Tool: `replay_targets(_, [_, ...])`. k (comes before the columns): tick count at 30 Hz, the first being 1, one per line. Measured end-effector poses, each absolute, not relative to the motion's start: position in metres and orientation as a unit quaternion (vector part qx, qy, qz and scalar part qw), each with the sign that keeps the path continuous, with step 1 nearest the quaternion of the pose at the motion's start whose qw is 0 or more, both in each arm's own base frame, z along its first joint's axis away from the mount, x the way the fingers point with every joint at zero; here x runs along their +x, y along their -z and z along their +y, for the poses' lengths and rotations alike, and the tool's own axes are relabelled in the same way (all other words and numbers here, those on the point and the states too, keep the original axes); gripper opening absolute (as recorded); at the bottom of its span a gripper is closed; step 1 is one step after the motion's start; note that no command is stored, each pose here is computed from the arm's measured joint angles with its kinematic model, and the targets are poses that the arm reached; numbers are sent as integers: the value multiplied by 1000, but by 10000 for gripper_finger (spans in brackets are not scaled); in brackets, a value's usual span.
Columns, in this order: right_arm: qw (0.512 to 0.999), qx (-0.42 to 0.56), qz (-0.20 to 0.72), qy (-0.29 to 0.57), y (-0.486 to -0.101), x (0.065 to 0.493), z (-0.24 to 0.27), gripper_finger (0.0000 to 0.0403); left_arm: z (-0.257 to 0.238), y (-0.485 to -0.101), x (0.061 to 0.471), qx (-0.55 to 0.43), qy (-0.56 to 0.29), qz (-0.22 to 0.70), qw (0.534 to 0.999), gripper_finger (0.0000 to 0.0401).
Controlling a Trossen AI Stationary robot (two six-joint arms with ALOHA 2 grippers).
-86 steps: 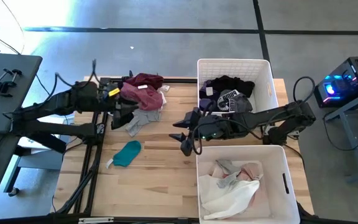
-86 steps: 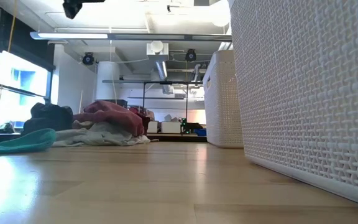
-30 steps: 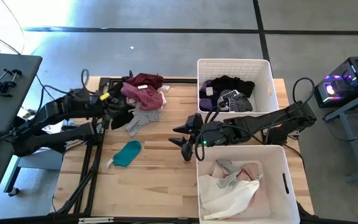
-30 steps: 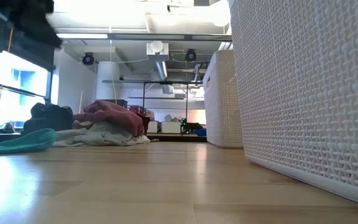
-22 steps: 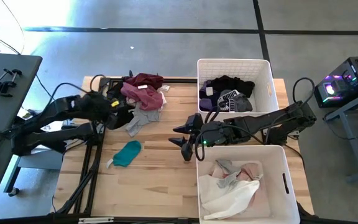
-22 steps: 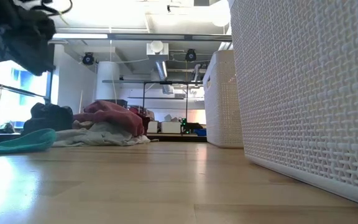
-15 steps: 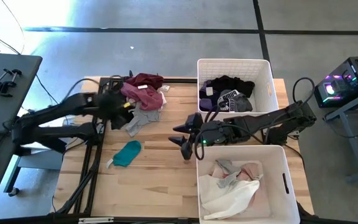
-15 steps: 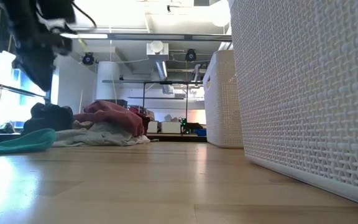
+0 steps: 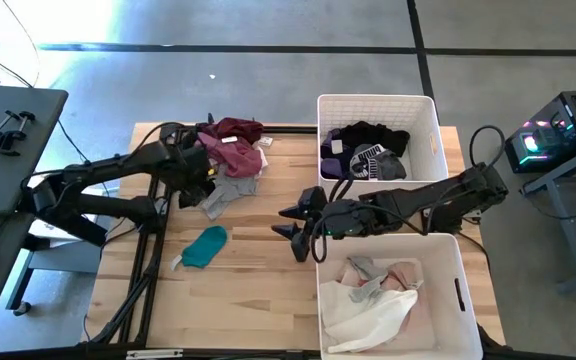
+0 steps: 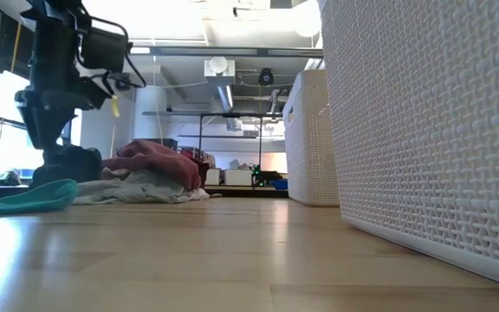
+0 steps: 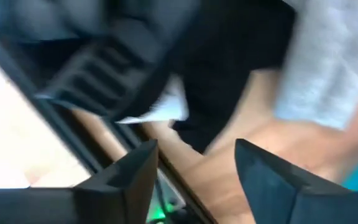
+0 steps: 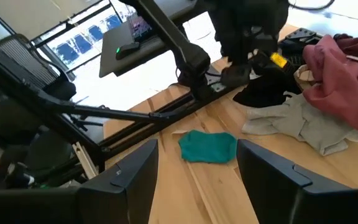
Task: Sort clothes
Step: Put the black shorts into the top bin
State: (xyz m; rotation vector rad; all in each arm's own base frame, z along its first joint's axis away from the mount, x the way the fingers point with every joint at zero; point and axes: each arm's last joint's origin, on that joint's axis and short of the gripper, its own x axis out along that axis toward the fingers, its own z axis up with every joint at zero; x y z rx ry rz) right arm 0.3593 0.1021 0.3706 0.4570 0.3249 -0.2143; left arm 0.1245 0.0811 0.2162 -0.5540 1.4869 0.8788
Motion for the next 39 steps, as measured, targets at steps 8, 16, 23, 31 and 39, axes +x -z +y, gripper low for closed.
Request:
replay_targets(8, [955, 222, 164, 110, -367, 361, 101, 206, 103, -216, 119, -270, -455, 591, 609, 261])
replay_targets(16, [954, 223, 163, 112, -368, 362, 100, 206, 132, -206, 119, -301, -463, 561, 616, 259])
replay_targets(23, [953, 236, 162, 99, -370, 357, 110, 206, 150, -184, 129, -294, -428, 596, 612, 175])
replay_targets(31, [959, 239, 122, 89, -398, 328, 123, 206, 140, -191, 127, -313, -382, 620, 610, 17])
replay_targets(39, [970, 223, 83, 49, -432, 288, 128, 206, 103, -289, 124, -283, -368, 566, 681, 4])
